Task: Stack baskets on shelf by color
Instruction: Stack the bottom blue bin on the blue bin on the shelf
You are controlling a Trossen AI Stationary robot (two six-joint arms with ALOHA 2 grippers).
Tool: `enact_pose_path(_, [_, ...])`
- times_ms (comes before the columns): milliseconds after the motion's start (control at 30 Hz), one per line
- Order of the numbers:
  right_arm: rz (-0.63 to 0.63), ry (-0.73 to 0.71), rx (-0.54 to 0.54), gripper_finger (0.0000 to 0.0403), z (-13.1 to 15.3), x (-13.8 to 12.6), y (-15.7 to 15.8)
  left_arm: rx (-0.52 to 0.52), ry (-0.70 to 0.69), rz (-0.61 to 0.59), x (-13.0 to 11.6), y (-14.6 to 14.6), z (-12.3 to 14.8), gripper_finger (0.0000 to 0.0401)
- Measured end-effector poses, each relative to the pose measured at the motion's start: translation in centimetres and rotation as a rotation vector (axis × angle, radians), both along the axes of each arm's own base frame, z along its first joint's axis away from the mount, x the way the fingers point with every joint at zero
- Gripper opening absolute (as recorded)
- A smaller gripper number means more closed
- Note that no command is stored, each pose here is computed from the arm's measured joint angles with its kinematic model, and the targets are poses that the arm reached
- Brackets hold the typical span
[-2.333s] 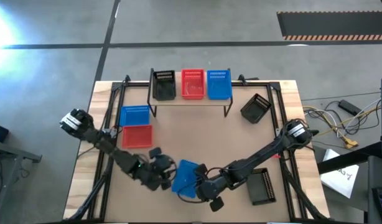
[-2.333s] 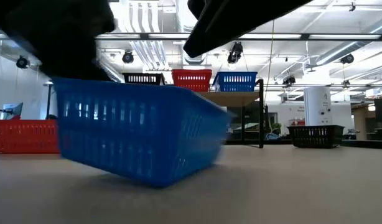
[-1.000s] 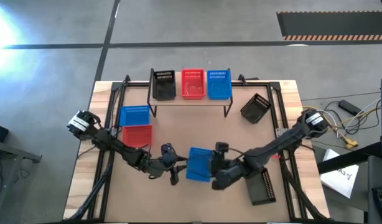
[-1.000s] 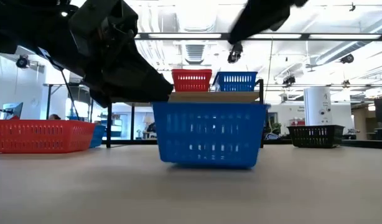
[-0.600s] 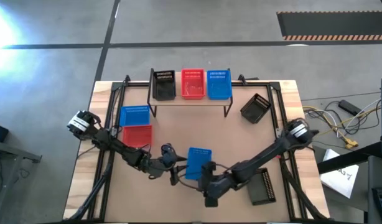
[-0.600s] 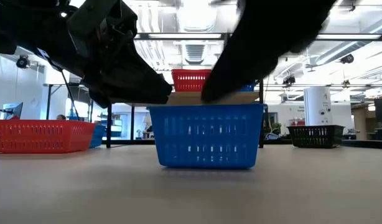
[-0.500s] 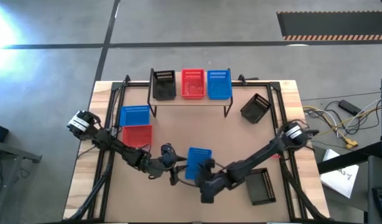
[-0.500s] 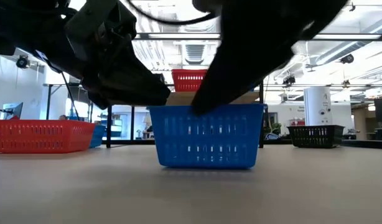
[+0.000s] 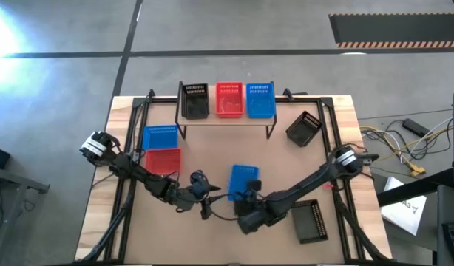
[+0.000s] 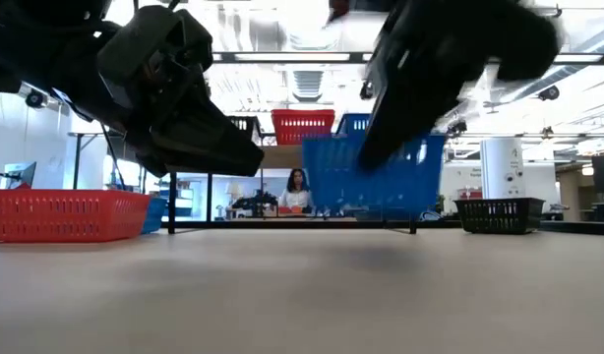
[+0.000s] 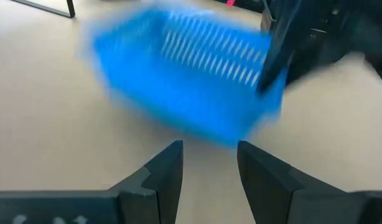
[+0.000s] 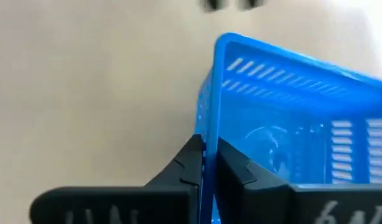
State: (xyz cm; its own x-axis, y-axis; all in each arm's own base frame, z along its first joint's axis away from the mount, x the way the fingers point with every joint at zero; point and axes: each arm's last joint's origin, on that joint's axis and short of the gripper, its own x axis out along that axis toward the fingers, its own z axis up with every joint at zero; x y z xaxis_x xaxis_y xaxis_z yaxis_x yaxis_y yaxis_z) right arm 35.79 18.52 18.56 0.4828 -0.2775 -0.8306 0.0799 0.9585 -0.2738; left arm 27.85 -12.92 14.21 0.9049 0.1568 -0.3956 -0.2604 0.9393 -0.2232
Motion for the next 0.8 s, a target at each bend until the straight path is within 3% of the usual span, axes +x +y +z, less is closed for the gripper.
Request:
enact_pose_path(133, [0.039,-0.028,-0.095,0.001,4.5,-2.8,-0.1,0.004,0.001,0.004,0.0,0.1,-0.1,0.0136])
enact_pose_path(300, [0.21,-0.112,-0.261,0.0009,10.9,-5.6,-2.0,0.012,0.001,0.008,0.0,0.1,-0.1,0.0136])
enact_pose_path(433, [0.263,-0.132,-0.435,0.0009,15.1,-6.6,-6.5,0.015,0.001,0.009,0.0,0.1,-0.1,0.0136])
enact_pose_path(567, [0.219,-0.073,-0.544,0.0009,17.7,-7.1,-13.3,0.015,0.001,0.009,0.0,0.1,-0.1,0.0136])
enact_pose_path(667, [0.197,-0.023,-0.502,0.0009,18.6,-7.5,-19.1,0.015,0.0,0.01,0.0,0.1,-0.1,0.0136])
enact_pose_path(800, [0.198,-0.041,-0.292,0.0009,18.3,-8.3,-25.9,0.015,0.0,0.01,0.0,0.1,-0.1,0.0136])
